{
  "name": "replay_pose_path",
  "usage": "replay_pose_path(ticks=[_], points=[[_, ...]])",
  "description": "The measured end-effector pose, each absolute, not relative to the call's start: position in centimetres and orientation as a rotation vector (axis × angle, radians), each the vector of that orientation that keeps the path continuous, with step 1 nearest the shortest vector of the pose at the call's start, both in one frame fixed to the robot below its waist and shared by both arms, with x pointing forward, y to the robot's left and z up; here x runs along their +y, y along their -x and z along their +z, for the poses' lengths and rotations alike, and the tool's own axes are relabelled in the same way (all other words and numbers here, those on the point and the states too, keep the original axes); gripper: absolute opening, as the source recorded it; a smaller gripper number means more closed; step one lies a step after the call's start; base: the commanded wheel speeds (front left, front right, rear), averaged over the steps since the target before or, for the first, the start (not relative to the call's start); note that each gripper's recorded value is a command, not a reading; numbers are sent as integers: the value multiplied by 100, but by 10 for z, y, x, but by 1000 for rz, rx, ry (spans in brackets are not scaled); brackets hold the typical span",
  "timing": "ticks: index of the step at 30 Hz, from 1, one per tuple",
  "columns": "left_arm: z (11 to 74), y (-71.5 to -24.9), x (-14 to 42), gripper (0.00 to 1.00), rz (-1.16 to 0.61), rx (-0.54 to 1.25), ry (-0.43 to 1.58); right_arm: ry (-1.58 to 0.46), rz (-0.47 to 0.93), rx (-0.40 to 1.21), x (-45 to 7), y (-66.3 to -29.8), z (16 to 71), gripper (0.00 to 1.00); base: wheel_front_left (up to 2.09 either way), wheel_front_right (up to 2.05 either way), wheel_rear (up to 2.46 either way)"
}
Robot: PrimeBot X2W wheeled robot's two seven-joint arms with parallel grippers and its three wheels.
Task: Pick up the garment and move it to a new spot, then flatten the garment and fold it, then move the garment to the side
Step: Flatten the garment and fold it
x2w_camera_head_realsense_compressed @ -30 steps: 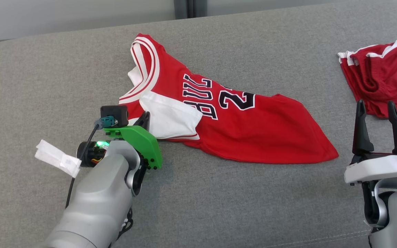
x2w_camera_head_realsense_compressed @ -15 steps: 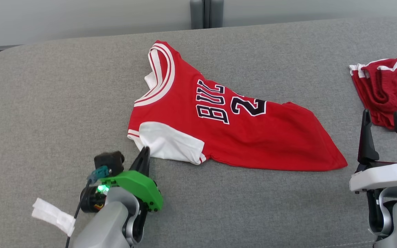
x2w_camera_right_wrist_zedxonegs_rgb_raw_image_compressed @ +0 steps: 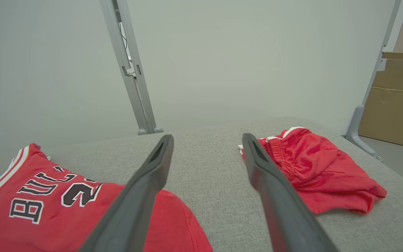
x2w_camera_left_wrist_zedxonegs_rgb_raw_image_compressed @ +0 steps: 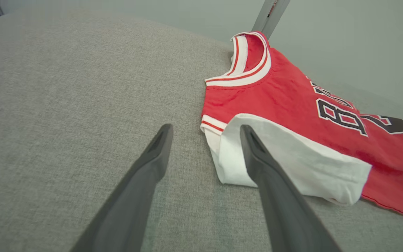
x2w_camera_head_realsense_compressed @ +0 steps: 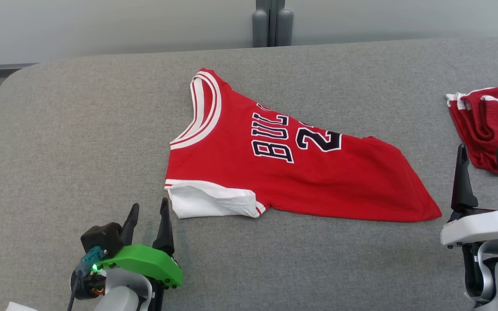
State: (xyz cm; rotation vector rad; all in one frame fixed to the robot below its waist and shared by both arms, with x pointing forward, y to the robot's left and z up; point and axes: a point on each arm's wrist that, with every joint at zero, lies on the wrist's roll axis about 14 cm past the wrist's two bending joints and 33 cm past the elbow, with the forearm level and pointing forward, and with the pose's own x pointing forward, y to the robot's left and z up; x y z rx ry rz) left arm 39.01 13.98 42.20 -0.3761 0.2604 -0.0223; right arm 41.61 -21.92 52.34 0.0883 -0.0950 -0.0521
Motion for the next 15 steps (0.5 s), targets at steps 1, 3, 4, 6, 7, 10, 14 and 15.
replay_pose_path(ticks=[1,3,4,6,7,10,14,15], points=[[427,-390,140,100,-28,244,364,-88,-51,-96,-219,-416,524,100,0,0,0],[438,-393,135,100,-55,205,338,-88,-50,-96,-219,-415,524,100,0,0,0],[444,-396,132,100,-65,185,338,-89,-51,-97,-219,-415,525,100,0,0,0],[456,-401,122,100,-91,150,344,-88,-55,-96,-221,-414,524,100,0,0,0],[458,-402,118,100,-106,144,341,-87,-58,-95,-222,-414,524,100,0,0,0],[459,-412,99,100,-166,167,323,-86,-65,-85,-224,-413,521,100,0,0,0],[439,-428,73,100,-233,315,271,-85,-65,-70,-224,-414,516,100,0,0,0],[436,-433,70,100,-239,337,256,-85,-65,-67,-224,-414,515,100,0,0,0]])
